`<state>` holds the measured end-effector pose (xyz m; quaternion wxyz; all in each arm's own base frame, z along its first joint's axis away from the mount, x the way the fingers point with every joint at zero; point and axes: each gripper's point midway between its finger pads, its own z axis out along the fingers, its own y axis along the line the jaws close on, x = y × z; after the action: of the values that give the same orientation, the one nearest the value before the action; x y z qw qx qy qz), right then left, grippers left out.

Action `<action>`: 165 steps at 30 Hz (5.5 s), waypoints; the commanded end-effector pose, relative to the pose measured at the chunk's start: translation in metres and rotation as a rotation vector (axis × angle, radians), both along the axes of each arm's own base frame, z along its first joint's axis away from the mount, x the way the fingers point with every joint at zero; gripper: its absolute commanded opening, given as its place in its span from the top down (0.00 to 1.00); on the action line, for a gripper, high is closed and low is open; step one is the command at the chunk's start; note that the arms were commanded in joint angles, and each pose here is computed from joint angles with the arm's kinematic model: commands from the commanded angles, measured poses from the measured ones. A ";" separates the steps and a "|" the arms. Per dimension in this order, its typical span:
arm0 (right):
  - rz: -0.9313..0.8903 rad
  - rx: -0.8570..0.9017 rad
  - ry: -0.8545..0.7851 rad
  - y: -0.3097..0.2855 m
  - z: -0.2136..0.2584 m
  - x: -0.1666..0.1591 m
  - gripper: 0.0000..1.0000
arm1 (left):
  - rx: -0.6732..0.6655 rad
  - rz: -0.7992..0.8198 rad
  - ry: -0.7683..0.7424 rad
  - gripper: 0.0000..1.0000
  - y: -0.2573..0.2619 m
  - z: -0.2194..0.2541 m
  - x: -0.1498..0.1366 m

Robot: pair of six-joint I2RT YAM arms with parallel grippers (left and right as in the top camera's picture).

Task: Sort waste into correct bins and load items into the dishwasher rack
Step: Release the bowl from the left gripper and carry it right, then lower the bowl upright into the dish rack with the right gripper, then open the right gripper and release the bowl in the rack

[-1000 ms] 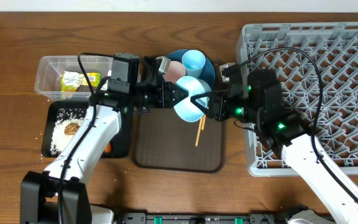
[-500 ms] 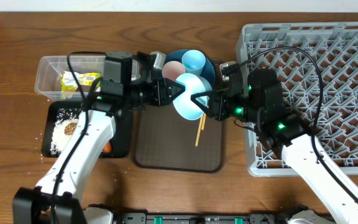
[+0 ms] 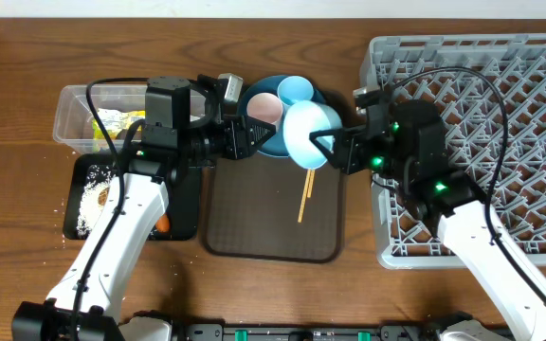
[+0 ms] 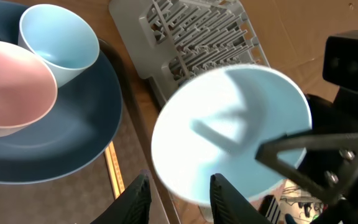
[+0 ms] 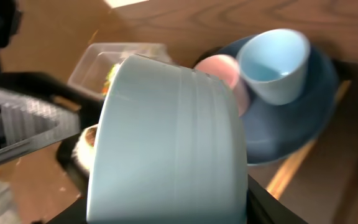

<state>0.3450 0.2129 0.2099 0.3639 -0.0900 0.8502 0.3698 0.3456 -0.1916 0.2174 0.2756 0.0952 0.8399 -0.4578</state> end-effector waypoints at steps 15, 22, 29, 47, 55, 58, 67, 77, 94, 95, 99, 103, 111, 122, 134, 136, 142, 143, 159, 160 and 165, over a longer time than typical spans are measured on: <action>-0.308 -0.374 -0.271 -0.093 0.022 0.063 0.69 | -0.005 -0.008 0.001 0.68 0.001 0.006 -0.003; -0.451 -0.611 -0.328 -0.136 0.023 0.072 0.70 | -0.005 -0.007 0.000 0.68 0.001 0.006 -0.003; -0.493 -0.700 -0.344 -0.149 0.016 0.083 0.71 | 0.000 -0.002 -0.001 0.68 0.001 0.006 -0.002; -0.538 -0.699 -0.328 -0.156 -0.038 0.133 0.71 | 0.044 0.031 0.010 0.68 0.007 -0.003 0.000; -0.550 -0.658 -0.308 -0.153 -0.046 0.137 0.71 | 0.049 0.027 0.009 0.68 0.008 -0.004 -0.001; -0.520 -0.625 -0.305 -0.145 -0.049 0.138 0.72 | 0.049 0.027 0.008 0.68 0.007 -0.004 -0.001; -0.526 -0.588 -0.294 -0.142 -0.051 0.139 0.71 | 0.050 0.026 0.006 0.68 0.007 -0.004 -0.001; -0.505 -0.568 -0.267 -0.137 -0.062 0.139 0.73 | 0.056 0.025 0.000 0.68 0.008 -0.004 0.000; -0.525 -0.586 -0.302 -0.141 -0.062 0.147 0.71 | 0.067 0.039 -0.001 0.68 0.010 -0.006 0.002; -0.536 -0.587 -0.308 -0.143 -0.060 0.148 0.71 | 0.067 0.039 -0.001 0.68 0.010 -0.005 0.002; -0.543 -0.583 -0.317 -0.144 -0.058 0.150 0.71 | 0.067 0.039 -0.001 0.68 0.010 -0.006 0.002; -0.540 -0.588 -0.308 -0.144 -0.061 0.149 0.71 | 0.067 0.039 -0.001 0.68 0.010 -0.006 0.002; -0.530 -0.601 -0.281 -0.144 -0.077 0.150 0.71 | 0.067 0.039 -0.002 0.68 0.010 -0.005 0.002; -0.531 -0.602 -0.332 -0.142 -0.077 0.160 0.67 | 0.067 0.039 -0.001 0.68 0.010 -0.006 0.002; -0.551 -0.578 -0.417 -0.142 -0.037 0.159 0.74 | 0.067 0.039 -0.001 0.68 0.010 -0.006 0.002; -0.580 -0.583 -0.430 -0.147 -0.026 0.157 0.73 | 0.067 0.039 -0.001 0.68 0.010 -0.006 0.002; -0.623 -0.653 -0.458 -0.164 -0.008 0.151 0.73 | 0.069 0.039 0.006 0.68 0.010 -0.007 0.001; -0.622 -0.661 -0.453 -0.166 -0.009 0.150 0.73 | 0.069 0.039 0.006 0.68 0.010 -0.007 0.001; -0.614 -0.620 -0.314 -0.210 -0.037 0.146 0.74 | 0.072 0.042 0.005 0.68 0.010 -0.007 0.001; -0.610 -0.618 -0.314 -0.209 -0.037 0.146 0.73 | 0.072 0.042 0.005 0.68 0.010 -0.007 0.001; -0.563 -0.594 -0.304 -0.200 -0.041 0.144 0.73 | 0.072 0.042 0.005 0.68 0.010 -0.007 0.001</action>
<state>0.4885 0.0077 0.1627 0.5242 -0.0061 0.8503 -0.0465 0.3439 -0.1839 0.2025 0.2615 0.0761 0.8608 -0.4299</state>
